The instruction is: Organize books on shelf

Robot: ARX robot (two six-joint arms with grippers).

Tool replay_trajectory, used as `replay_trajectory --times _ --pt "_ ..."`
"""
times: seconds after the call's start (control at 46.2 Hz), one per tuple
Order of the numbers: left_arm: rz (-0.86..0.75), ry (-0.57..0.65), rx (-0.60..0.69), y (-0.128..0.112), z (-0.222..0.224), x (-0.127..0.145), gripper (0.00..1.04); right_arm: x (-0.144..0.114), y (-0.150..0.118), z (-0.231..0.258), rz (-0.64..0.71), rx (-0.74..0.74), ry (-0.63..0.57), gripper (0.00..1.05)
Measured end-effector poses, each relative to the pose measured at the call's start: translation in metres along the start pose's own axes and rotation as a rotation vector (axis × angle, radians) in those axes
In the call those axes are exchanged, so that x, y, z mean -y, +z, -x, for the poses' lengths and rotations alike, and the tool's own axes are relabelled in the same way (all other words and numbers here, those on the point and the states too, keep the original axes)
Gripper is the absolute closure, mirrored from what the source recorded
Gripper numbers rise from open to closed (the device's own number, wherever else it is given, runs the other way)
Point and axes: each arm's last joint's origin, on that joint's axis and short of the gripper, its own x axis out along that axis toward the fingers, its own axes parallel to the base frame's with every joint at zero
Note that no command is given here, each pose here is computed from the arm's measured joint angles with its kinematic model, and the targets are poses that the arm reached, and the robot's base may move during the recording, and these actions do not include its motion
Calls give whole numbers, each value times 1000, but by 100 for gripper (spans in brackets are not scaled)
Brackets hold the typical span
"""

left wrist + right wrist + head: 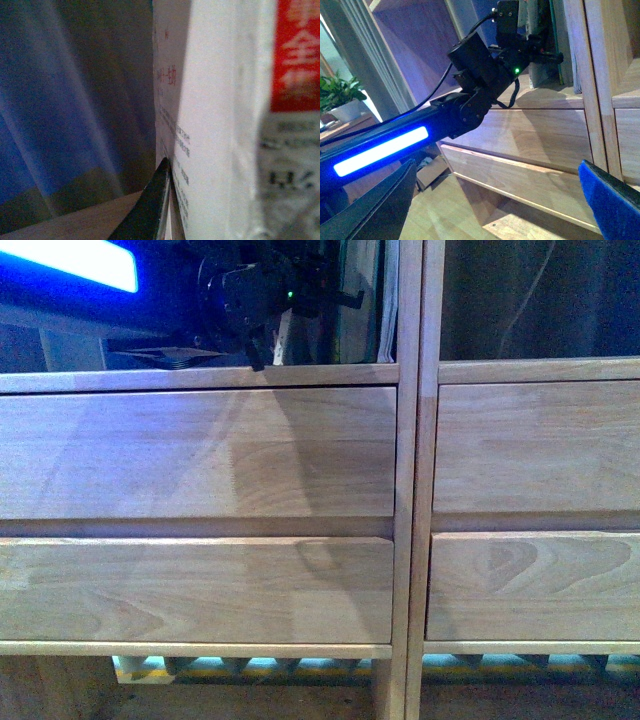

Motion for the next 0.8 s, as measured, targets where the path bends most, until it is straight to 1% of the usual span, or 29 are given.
replay_trajectory --times 0.065,0.195,0.217,0.325,0.347,0.39,0.412,0.477,0.498,0.52,0.563,0.585,0.628,0.65,0.693,0.737,0.802 --pt "-6 6 5 1 0 3 79 0 0 0 0 0 0 7" --pt "-6 23 37 2 8 11 56 0 0 0 0 0 0 7" --pt "-8 27 43 1 12 12 51 0 0 0 0 0 0 7" --pt "-1 38 42 -4 29 14 33 0 0 0 0 0 0 7" --pt "0 38 41 -4 31 14 31 0 0 0 0 0 0 7" --pt "0 38 41 -4 41 13 23 0 0 0 0 0 0 7" --pt "0 38 41 -4 42 13 23 0 0 0 0 0 0 7" --pt "23 49 49 1 59 9 12 0 0 0 0 0 0 7" --pt "41 56 52 5 69 5 7 0 0 0 0 0 0 7" --pt "48 66 55 9 78 1 6 0 0 0 0 0 0 7" --pt "73 92 71 20 98 -6 8 0 0 0 0 0 0 7" --pt "82 95 79 26 112 -12 8 0 0 0 0 0 0 7" --pt "81 93 95 32 123 -17 8 0 0 0 0 0 0 7" --pt "84 108 119 40 140 -25 7 0 0 0 0 0 0 7" --pt "87 105 144 47 163 -35 7 0 0 0 0 0 0 7" --pt "92 108 155 52 189 -47 7 0 0 0 0 0 0 7" --pt "105 115 140 53 229 -64 7 0 0 0 0 0 0 7"
